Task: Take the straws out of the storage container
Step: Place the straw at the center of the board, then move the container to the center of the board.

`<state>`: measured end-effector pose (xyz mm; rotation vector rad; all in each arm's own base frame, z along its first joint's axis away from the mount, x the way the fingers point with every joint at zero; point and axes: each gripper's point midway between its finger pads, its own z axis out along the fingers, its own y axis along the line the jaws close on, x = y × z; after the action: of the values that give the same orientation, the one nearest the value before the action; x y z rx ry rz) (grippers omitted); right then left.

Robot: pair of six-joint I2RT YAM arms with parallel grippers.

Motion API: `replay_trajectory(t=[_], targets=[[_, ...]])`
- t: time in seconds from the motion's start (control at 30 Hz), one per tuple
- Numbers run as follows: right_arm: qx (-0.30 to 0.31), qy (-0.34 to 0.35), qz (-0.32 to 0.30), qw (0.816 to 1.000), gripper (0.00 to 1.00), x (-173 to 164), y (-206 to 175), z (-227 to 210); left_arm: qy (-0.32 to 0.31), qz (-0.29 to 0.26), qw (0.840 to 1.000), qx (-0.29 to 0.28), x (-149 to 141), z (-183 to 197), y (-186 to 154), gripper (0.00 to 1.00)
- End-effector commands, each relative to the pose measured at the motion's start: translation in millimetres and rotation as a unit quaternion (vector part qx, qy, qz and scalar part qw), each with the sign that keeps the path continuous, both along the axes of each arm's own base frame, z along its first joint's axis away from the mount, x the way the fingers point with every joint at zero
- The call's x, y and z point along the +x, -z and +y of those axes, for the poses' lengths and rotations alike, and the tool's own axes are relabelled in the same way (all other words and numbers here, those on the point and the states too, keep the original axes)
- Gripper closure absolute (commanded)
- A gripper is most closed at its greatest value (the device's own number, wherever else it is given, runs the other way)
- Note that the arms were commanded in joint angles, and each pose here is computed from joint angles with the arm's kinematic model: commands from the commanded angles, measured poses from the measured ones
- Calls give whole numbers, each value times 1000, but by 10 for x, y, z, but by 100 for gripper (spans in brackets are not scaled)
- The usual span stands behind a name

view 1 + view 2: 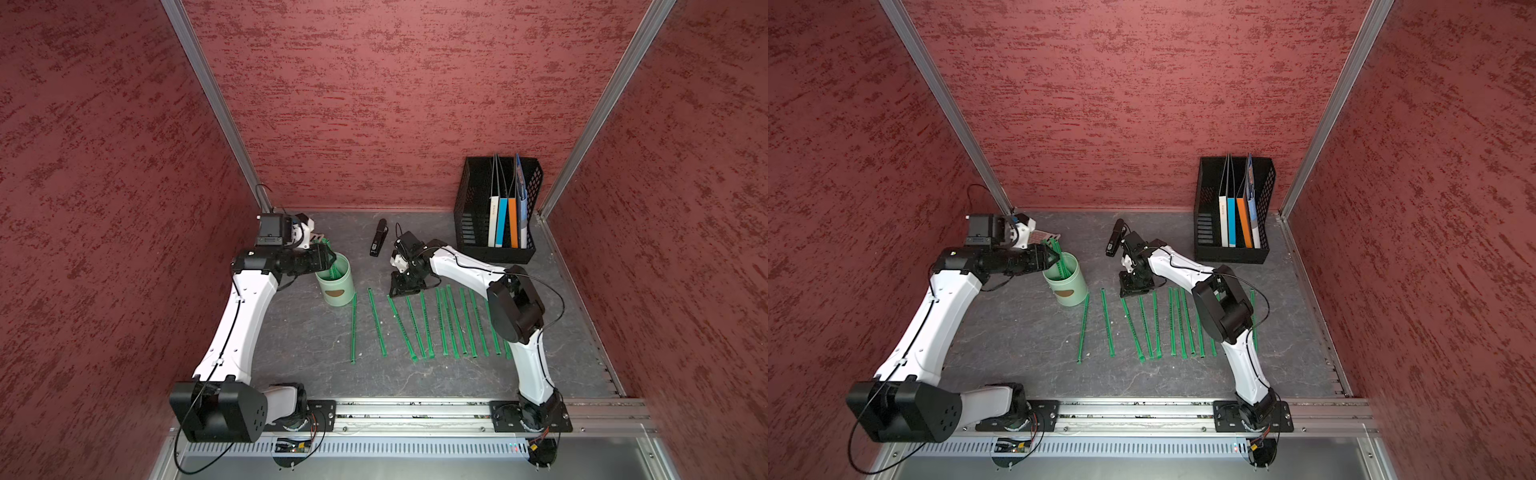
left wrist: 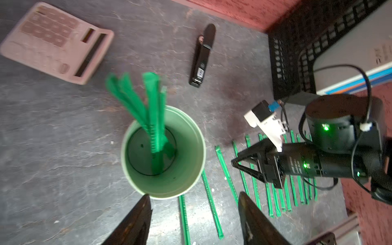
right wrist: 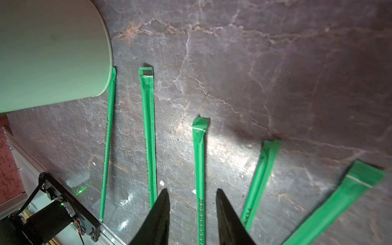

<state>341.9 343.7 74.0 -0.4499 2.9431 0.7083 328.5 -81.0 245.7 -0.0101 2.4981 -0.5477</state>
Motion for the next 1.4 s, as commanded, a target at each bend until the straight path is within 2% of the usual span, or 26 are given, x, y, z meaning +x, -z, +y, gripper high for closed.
replay_trajectory(t=[0.0,0.2,0.37,0.53,0.73,0.8,0.93,1.37], targets=[[24,14,-58,998,65,119,-503,-102,17,18,999,32,68,-180,72,34],[33,18,-91,995,65,78,-820,-290,19,72,989,129,213,-305,385,32],[42,24,-104,993,64,64,-925,-385,2,80,978,193,332,-303,472,29],[47,28,-105,993,64,56,-926,-439,6,93,971,221,431,-358,620,29],[49,39,-110,992,64,77,-953,-537,15,117,969,218,479,-430,860,35],[49,42,-110,992,64,82,-954,-563,16,123,968,218,488,-440,927,39],[49,44,-108,992,64,87,-934,-580,16,128,967,219,512,-451,993,54],[51,53,-102,992,64,111,-891,-603,16,138,963,231,484,-388,1052,81]])
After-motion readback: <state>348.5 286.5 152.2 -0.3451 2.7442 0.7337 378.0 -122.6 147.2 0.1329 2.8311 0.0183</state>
